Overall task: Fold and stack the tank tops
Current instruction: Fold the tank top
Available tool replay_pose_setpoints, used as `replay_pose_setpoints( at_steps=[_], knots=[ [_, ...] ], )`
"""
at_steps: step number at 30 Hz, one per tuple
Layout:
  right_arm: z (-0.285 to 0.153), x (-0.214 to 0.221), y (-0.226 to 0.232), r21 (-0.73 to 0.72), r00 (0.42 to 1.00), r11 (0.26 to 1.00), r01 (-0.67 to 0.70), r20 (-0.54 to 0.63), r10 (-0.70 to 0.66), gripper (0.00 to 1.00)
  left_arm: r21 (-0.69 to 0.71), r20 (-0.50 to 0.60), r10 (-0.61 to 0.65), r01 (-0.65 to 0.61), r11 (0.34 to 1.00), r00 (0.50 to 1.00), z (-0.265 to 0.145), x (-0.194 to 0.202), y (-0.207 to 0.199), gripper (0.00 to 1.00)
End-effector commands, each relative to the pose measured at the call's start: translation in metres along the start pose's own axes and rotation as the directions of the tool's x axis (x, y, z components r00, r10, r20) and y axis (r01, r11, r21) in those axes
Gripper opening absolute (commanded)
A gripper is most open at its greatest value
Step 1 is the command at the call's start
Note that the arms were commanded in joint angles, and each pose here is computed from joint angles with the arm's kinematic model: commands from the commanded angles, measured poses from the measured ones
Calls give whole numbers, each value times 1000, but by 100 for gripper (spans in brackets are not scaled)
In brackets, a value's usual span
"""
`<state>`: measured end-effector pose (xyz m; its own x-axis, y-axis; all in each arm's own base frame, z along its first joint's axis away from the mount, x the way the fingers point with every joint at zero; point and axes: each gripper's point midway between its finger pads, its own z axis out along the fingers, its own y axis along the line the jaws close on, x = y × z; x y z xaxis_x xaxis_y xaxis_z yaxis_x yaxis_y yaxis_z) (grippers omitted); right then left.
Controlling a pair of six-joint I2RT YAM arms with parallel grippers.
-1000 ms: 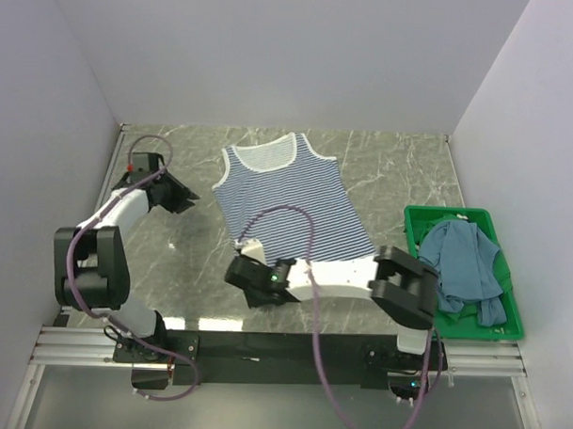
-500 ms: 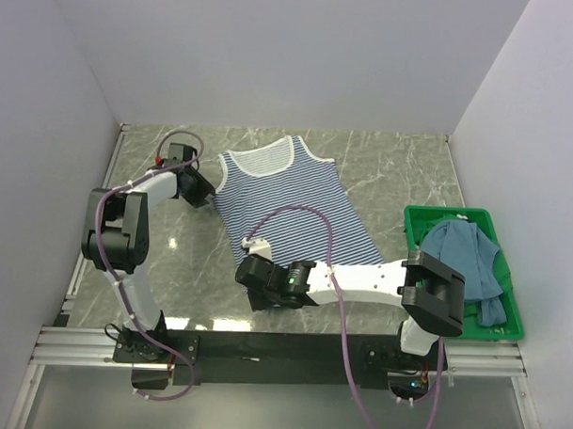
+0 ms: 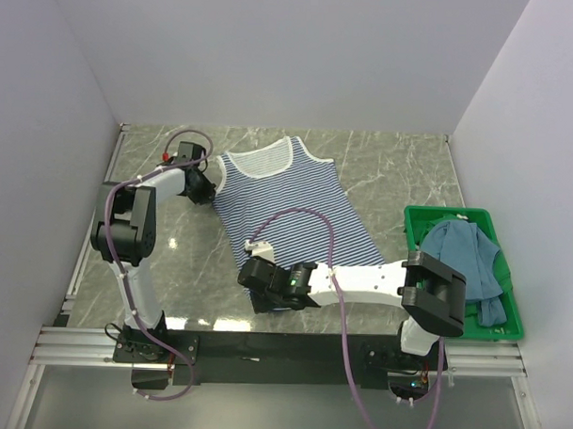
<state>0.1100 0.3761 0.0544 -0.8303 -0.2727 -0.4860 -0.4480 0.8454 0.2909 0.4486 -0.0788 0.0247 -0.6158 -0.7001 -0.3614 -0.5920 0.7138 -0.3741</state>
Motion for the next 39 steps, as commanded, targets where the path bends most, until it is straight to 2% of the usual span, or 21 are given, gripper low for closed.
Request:
replay_pose_setpoints(
  at_steps=[1, 2, 3, 9, 14, 18, 22, 25, 30, 39],
  knots=[
    [-10, -10, 11, -44, 999, 999, -22, 36, 23, 0, -65, 4, 41, -41, 997, 999, 5, -1, 11, 17],
    [-10, -10, 12, -45, 999, 999, -24, 36, 25, 0, -74, 18, 46, -45, 996, 999, 5, -6, 10, 7],
    [-10, -11, 12, -46, 999, 999, -25, 35, 26, 0, -84, 22, 48, -47, 995, 999, 6, -7, 10, 1],
    [2, 3, 37, -156, 998, 987, -24, -62, 14, 0, -122, 117, 70, -56, 991, 991, -10, -42, 6, 1],
    [12, 3, 64, -236, 993, 972, -23, -115, -4, 0, -145, 142, 72, -51, 988, 987, -16, -60, 12, 1],
    [11, -13, 107, -346, 990, 938, -25, -138, -24, 0, -162, 152, 24, 1, 987, 988, -20, -77, 32, 1],
    [3, -36, 133, -403, 993, 915, -21, -113, -26, 0, -135, 176, 11, 13, 991, 984, -31, -92, 29, 1],
    [-3, -53, 132, -425, 995, 903, -64, -101, 23, 0, -95, 188, 2, 16, 995, 982, -40, -101, 15, 1],
    [-10, -70, 101, -412, 993, 904, -114, -61, 98, 0, -51, 201, 10, 0, 999, 979, -47, -108, -13, 1],
    [-8, -53, 50, -348, 978, 915, -205, -41, 204, 0, 19, 158, 67, -71, 997, 985, -39, -70, -73, 0]
  ],
)
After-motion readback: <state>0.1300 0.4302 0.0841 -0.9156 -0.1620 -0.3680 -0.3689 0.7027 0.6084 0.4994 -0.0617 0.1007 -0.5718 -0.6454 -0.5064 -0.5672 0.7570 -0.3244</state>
